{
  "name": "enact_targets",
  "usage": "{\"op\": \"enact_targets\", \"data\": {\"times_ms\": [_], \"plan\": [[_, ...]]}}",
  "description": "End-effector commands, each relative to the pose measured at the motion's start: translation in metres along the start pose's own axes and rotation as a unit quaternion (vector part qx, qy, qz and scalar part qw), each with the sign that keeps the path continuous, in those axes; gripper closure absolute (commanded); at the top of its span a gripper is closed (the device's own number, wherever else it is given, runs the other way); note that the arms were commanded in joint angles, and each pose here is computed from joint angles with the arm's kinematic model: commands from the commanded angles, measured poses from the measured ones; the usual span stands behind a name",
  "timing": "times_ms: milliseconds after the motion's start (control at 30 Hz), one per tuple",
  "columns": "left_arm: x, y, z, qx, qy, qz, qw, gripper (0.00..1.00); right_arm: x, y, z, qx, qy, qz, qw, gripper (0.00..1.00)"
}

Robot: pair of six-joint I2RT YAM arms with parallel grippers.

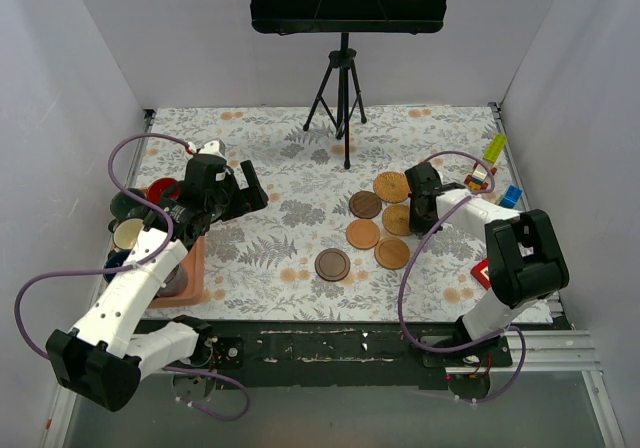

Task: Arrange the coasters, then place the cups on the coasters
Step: Move the coaster to the center of the board.

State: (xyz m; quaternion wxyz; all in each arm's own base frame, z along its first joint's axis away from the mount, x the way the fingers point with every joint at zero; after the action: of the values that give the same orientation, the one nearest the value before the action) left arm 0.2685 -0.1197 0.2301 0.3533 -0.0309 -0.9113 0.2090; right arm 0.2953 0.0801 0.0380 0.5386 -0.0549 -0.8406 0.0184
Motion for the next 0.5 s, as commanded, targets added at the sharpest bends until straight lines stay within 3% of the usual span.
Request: {"op": "enact_targets", "data": {"times_ms": [0,467], "plan": [[0.007,-0.006,-0.016,-0.006,-0.028,0.005,1.0,0.02,-0.005,0.007,-0.016,-0.004,-0.015,-0.013,1.0,0.72],[0.005,-0.005,-0.018,-0.005,-0.028,-0.001,1.0,0.02,0.001,-0.003,-0.01,-0.014,-0.008,0.015,1.0,0.7]]}}
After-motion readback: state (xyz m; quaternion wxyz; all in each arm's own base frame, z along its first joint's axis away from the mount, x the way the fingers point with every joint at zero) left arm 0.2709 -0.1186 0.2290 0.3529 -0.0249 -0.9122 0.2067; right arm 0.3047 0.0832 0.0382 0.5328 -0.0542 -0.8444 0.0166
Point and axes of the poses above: each gripper's point midway between its finger pads, its own x axis back along the fingers, its own y axis along the line the jaws close on, z = x × y, the point moved 2 cm from there along x, back along the fingers, and after that the axes turned 2 degrees about x, right-handed, at the moved point
